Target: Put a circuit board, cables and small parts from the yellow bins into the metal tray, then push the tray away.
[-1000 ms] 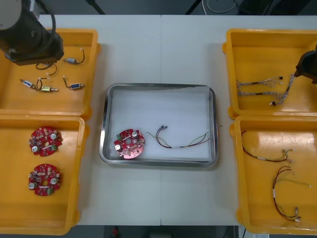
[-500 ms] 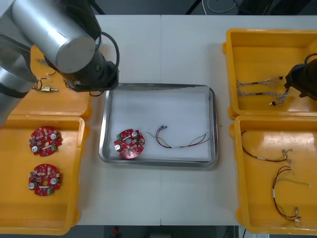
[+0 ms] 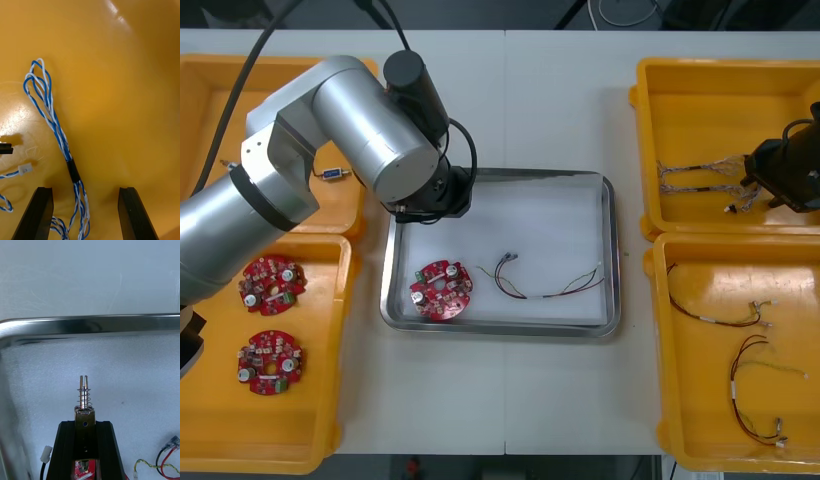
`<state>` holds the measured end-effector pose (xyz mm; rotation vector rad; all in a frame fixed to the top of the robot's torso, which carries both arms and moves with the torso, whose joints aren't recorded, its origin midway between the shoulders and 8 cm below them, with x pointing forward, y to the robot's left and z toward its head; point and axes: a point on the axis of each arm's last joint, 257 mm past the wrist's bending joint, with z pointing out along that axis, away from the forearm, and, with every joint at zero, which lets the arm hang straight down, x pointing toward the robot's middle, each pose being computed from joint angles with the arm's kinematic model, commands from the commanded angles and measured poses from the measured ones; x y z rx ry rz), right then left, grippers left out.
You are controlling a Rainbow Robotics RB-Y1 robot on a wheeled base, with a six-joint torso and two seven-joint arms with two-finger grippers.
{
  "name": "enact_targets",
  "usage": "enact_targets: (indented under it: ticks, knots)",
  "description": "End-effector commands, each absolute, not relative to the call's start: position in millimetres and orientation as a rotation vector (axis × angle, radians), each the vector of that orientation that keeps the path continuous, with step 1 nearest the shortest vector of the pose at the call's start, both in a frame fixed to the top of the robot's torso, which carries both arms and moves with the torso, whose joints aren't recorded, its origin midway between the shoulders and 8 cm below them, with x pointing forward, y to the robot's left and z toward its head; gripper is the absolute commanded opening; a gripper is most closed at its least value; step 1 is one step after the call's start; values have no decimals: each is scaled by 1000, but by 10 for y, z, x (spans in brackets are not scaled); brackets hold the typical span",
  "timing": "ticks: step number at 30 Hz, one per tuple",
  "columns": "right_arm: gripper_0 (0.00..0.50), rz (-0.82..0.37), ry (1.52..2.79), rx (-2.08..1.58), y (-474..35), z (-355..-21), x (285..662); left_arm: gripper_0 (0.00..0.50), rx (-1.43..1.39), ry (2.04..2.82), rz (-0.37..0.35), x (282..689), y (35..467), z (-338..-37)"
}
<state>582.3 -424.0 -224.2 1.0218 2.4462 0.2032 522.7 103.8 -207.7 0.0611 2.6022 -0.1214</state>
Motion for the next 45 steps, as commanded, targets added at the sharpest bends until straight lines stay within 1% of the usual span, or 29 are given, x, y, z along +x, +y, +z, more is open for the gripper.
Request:
enact_targets:
  ticks: [1,6,7,8,9,10,11,12,13,14,20,23,26,30,33,35,38,39,41,43,45]
  knots:
    - [500,217,2422,987,-4137,-2070,5980,0,105,2557,-146,5285,774,-2007]
    - [500,220,2405,1005,-4182,-2155,6010,4,122,2563,-122,5260,784,-2070]
    - [500,219,2405,1007,-4184,-2164,6008,16,123,2565,-119,5256,788,-2083]
    - [500,219,2408,1009,-4185,-2176,6002,173,129,2568,-109,5252,798,-2108]
    - [487,223,2411,1012,-4180,-2192,5996,332,131,2570,-106,5251,803,-2122]
    - [393,232,2414,1020,-4169,-2212,5988,442,126,2573,-103,5253,815,-2129]
    - [310,234,2418,1023,-4162,-2230,5981,483,128,2573,-102,5253,815,-2129]
    - [105,245,2421,1029,-4146,-2248,5977,500,124,2573,-103,5253,815,-2129]
    - [17,257,2423,1035,-4137,-2262,5971,500,122,2574,-105,5250,813,-2131]
    - [0,261,2426,1037,-4122,-2276,5967,500,120,2573,-105,5253,815,-2129]
    - [0,267,2431,1048,-4110,-2285,5950,500,107,2571,-115,5241,791,-2113]
    - [0,269,2427,1042,-4129,-2252,5958,500,94,2569,-120,5213,767,-2047]
    - [0,280,2423,1031,-4136,-2169,5959,500,64,2578,-114,5151,794,-1928]
    - [0,256,2430,1002,-4200,-1937,5907,500,6,2596,-106,5045,860,-1702]
    - [0,232,2445,968,-4240,-1734,5836,500,-58,2605,-127,4994,945,-1485]
    - [0,220,2457,951,-4269,-1573,5757,500,-125,2614,-141,4974,1077,-1310]
    - [0,205,2473,928,-4300,-1387,5645,500,-214,2613,-138,4982,1329,-1085]
    - [0,198,2480,922,-4312,-1354,5615,500,-235,2613,-136,4983,1389,-1051]
    - [0,160,2515,830,-4301,-1206,5523,500,-311,2602,-132,5009,1613,-908]
    - [0,135,2543,773,-4305,-1118,5437,500,-362,2574,-140,5069,1759,-800]
    - [0,133,2568,720,-4282,-1046,5361,500,-422,2557,-149,5127,1927,-719]
